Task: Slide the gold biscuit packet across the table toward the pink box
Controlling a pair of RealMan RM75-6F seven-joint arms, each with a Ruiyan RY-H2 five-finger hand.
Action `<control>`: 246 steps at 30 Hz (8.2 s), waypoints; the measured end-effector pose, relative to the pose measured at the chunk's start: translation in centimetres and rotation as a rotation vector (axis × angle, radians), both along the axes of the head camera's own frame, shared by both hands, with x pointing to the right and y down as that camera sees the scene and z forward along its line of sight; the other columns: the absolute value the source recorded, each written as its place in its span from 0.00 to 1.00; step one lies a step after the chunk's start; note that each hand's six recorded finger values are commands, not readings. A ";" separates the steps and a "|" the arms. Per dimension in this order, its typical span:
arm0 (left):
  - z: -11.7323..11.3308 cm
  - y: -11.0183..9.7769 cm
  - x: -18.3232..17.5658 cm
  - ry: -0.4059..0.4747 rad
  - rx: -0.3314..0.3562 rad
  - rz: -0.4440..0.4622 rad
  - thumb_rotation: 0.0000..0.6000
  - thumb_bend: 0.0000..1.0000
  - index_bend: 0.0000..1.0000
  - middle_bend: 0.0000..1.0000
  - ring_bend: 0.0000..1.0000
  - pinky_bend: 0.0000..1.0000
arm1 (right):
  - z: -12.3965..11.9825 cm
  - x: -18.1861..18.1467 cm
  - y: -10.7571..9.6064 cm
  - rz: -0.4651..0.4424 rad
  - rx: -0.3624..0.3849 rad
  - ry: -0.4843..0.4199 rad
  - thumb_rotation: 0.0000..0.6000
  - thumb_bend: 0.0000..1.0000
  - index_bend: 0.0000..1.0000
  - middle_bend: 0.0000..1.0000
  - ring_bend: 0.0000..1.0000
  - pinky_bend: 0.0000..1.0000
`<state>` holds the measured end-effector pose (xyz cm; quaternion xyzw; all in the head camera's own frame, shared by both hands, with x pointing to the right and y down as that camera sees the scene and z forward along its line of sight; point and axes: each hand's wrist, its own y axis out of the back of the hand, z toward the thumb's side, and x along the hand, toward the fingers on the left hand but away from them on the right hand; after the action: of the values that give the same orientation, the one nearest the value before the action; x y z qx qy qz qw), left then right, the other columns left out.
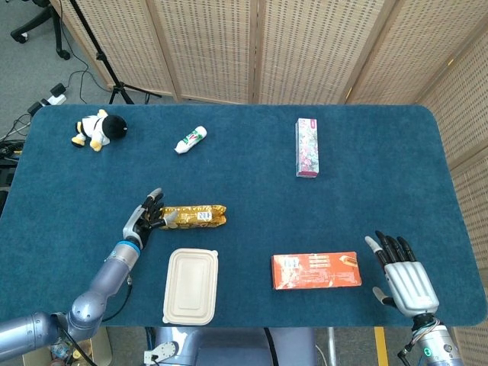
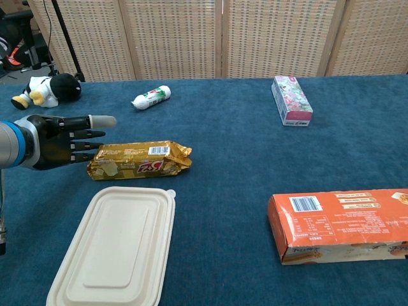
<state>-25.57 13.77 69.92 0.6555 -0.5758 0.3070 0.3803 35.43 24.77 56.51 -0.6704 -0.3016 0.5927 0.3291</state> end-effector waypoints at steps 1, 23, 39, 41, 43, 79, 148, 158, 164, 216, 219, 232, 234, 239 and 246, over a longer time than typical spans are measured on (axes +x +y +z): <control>-0.1 -0.1 0.2 0.002 0.001 0.000 1.00 0.30 0.00 0.00 0.00 0.00 | 0.0 0.0 0.0 0.000 0.000 -0.001 1.00 0.26 0.01 0.00 0.00 0.00; -1.0 0.7 4.3 0.072 -0.003 0.031 1.00 0.30 0.00 0.00 0.00 0.00 | -0.2 -0.1 0.0 -0.001 0.002 -0.010 1.00 0.26 0.01 0.00 0.00 0.00; -1.4 0.8 7.2 0.108 -0.001 0.067 1.00 0.30 0.00 0.00 0.00 0.00 | -0.4 0.0 -0.2 0.005 0.007 -0.015 1.00 0.26 0.01 0.00 0.00 0.00; -1.5 1.1 7.7 0.113 -0.006 0.074 1.00 0.30 0.00 0.00 0.00 0.00 | -0.4 0.0 -0.2 0.006 0.008 -0.016 1.00 0.26 0.01 0.00 0.00 0.00; -1.5 1.4 8.0 0.119 -0.013 0.077 1.00 0.30 0.00 0.00 0.00 0.00 | -0.5 0.1 -0.2 0.008 0.010 -0.017 1.00 0.26 0.01 0.00 0.00 0.00; -5.9 -3.7 -1.9 -0.373 0.319 0.410 1.00 0.29 0.00 0.00 0.00 0.00 | -0.1 0.2 -0.1 0.004 0.003 -0.001 1.00 0.26 0.01 0.00 0.00 0.00; -9.1 10.0 -19.9 -1.029 0.365 0.944 1.00 0.30 0.00 0.00 0.00 0.00 | 5.4 -22.9 -8.1 -0.217 -0.067 -0.029 1.00 0.25 0.01 0.00 0.00 0.00; -8.5 10.3 -19.9 -1.001 0.351 0.947 1.00 0.30 0.00 0.00 0.00 0.00 | 7.3 -24.9 -8.6 -0.221 -0.092 -0.010 1.00 0.25 0.01 0.00 0.00 0.00; -8.3 10.3 -20.1 -0.998 0.342 0.942 1.00 0.30 0.00 0.00 0.00 0.00 | 8.3 -25.8 -8.8 -0.223 -0.104 -0.004 1.00 0.26 0.01 0.00 0.00 0.00; -6.8 10.7 -20.3 -0.962 0.300 0.939 1.00 0.30 0.00 0.00 0.00 0.00 | 12.5 -32.6 -10.1 -0.252 -0.144 -0.064 1.00 0.26 0.02 0.00 0.00 0.00; -6.8 10.7 -20.2 -0.959 0.299 0.940 1.00 0.30 0.00 0.00 0.00 0.00 | 12.6 -33.0 -10.3 -0.252 -0.143 -0.070 1.00 0.26 0.02 0.00 0.00 0.00; -6.5 10.9 -20.3 -0.949 0.287 0.940 1.00 0.30 0.00 0.00 0.00 0.00 | 13.7 -34.4 -10.5 -0.258 -0.157 -0.077 1.00 0.26 0.02 0.00 0.00 0.00; -6.4 10.9 -20.3 -0.945 0.284 0.942 1.00 0.30 0.00 0.00 0.00 0.00 | 13.9 -34.7 -10.7 -0.260 -0.157 -0.075 1.00 0.26 0.02 0.00 0.00 0.00; -6.2 11.0 -20.3 -0.940 0.275 0.945 1.00 0.30 0.00 0.00 0.00 0.00 | 14.2 -35.2 -11.4 -0.260 -0.151 -0.071 1.00 0.26 0.02 0.00 0.00 0.00; -5.8 11.2 -20.3 -0.934 0.263 0.947 1.00 0.30 0.00 0.00 0.00 0.00 | 14.7 -35.3 -12.4 -0.251 -0.148 -0.062 1.00 0.26 0.02 0.00 0.00 0.00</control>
<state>-45.92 24.92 64.13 0.6764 -0.3631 0.6188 -0.1668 0.17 12.32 71.19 -0.7431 -0.1808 0.5467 0.3409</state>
